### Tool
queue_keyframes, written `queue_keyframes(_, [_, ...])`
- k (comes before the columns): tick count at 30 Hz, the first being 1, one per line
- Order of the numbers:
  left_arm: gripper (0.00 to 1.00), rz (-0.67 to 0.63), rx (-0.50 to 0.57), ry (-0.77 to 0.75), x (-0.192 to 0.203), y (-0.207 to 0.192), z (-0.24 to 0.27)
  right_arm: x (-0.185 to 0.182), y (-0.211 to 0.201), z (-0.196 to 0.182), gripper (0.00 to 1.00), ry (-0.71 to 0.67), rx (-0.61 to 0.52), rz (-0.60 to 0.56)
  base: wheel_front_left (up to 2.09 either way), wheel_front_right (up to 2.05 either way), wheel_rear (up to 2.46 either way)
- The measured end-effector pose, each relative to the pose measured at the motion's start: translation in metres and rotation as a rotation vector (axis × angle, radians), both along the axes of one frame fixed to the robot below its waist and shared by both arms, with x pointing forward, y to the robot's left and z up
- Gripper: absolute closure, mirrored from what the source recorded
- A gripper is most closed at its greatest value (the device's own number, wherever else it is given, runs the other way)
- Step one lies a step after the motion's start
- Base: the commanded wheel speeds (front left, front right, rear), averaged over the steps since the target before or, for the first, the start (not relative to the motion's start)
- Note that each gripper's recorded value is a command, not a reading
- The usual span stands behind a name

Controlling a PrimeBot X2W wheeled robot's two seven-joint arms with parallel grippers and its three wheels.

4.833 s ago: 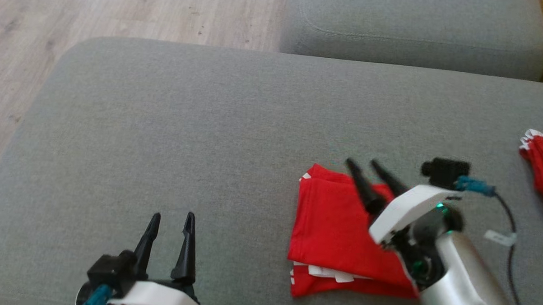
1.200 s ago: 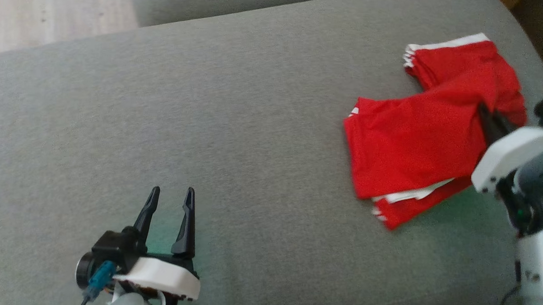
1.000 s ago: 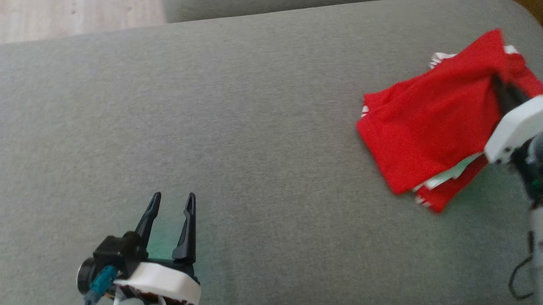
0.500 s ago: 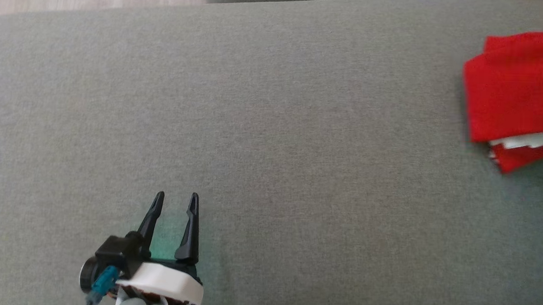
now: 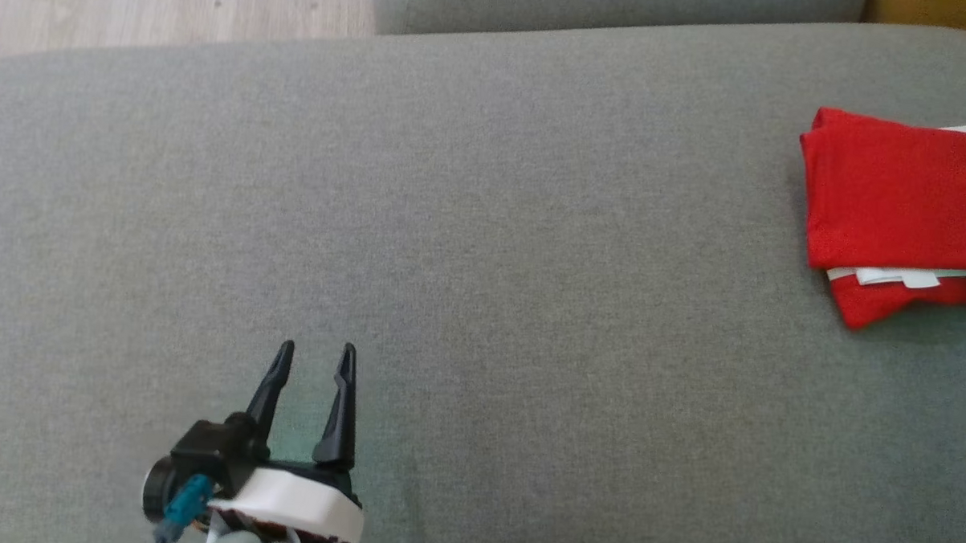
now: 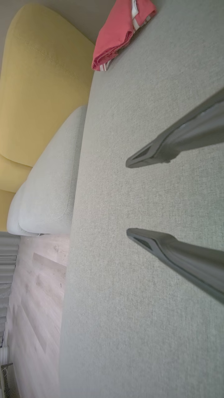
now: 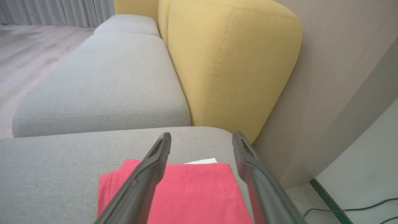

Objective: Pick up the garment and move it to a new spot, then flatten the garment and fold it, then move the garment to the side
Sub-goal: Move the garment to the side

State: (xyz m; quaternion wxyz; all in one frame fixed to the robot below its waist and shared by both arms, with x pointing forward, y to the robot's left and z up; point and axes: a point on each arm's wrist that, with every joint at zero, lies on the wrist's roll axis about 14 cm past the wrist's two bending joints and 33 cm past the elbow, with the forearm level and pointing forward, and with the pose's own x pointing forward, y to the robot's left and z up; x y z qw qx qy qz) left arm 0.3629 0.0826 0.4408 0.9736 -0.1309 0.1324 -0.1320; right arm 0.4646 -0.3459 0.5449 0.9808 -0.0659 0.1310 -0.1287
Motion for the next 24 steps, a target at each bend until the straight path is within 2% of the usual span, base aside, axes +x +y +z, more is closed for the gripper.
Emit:
queue_keyframes(6, [0.0, 0.043, -0.002, -0.054, 0.003, 0.01, 0.019, 0.003, 0.046, 0.04, 0.0, -0.159, -0.019, 0.131, 0.0, 0.0, 0.0])
queue_keyframes(9, [0.0, 0.069, -0.006, -0.074, 0.0, 0.017, 0.027, -0.007, 0.075, 0.043, 0.0, -0.206, 0.015, 0.199, 0.0, 0.0, 0.0])
queue_keyframes(15, [0.0, 0.17, -0.006, -0.068, -0.022, 0.047, 0.028, -0.042, 0.127, 0.029, 0.0, -0.234, 0.094, 0.298, 0.0, 0.0, 0.0])
queue_keyframes(24, [0.0, 0.301, 0.034, -0.052, -0.054, 0.096, 0.02, -0.091, 0.172, -0.017, 0.0, -0.221, 0.222, 0.334, 0.0, 0.0, 0.0])
